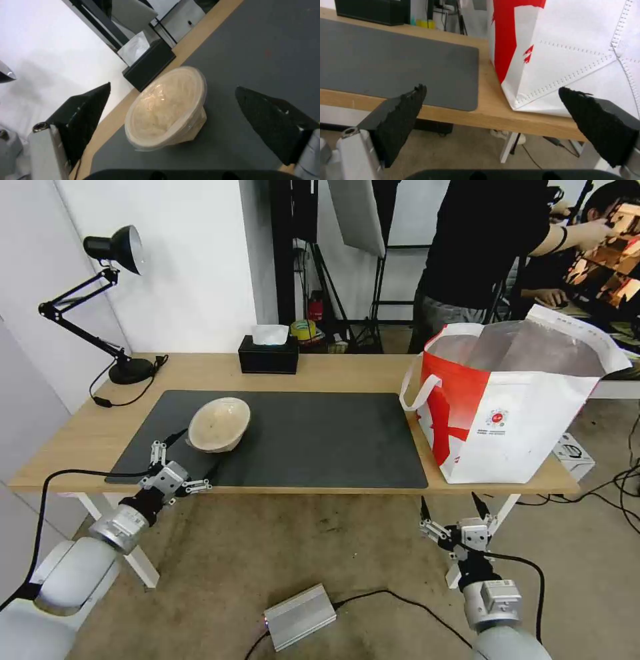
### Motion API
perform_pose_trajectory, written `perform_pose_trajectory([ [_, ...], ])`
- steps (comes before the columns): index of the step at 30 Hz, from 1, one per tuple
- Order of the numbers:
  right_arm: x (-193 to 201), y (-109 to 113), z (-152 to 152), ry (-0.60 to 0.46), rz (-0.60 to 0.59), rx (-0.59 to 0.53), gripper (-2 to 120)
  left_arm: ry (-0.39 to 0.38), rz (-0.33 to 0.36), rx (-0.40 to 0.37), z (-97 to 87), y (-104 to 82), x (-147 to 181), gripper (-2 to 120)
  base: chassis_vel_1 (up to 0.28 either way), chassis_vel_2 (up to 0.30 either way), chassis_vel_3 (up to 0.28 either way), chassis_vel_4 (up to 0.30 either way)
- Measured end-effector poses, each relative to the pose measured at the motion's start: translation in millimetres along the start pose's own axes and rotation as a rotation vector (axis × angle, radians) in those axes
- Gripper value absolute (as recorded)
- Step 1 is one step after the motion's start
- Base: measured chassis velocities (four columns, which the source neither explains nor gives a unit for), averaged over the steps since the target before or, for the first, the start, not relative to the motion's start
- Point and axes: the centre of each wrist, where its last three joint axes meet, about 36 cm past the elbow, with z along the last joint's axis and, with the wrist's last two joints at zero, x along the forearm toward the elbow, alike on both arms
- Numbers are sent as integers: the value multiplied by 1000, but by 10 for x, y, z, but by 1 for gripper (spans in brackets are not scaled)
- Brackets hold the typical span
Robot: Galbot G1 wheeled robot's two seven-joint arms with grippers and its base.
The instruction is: Pick up the trash from the table and place it into the takeout bag.
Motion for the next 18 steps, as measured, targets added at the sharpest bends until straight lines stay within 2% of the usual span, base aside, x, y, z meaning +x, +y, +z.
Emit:
perform_pose_trajectory([
  [18,3,37,18,3,-1,-3,100,45,9,-20,190,112,-19,100,0,0,0,0],
])
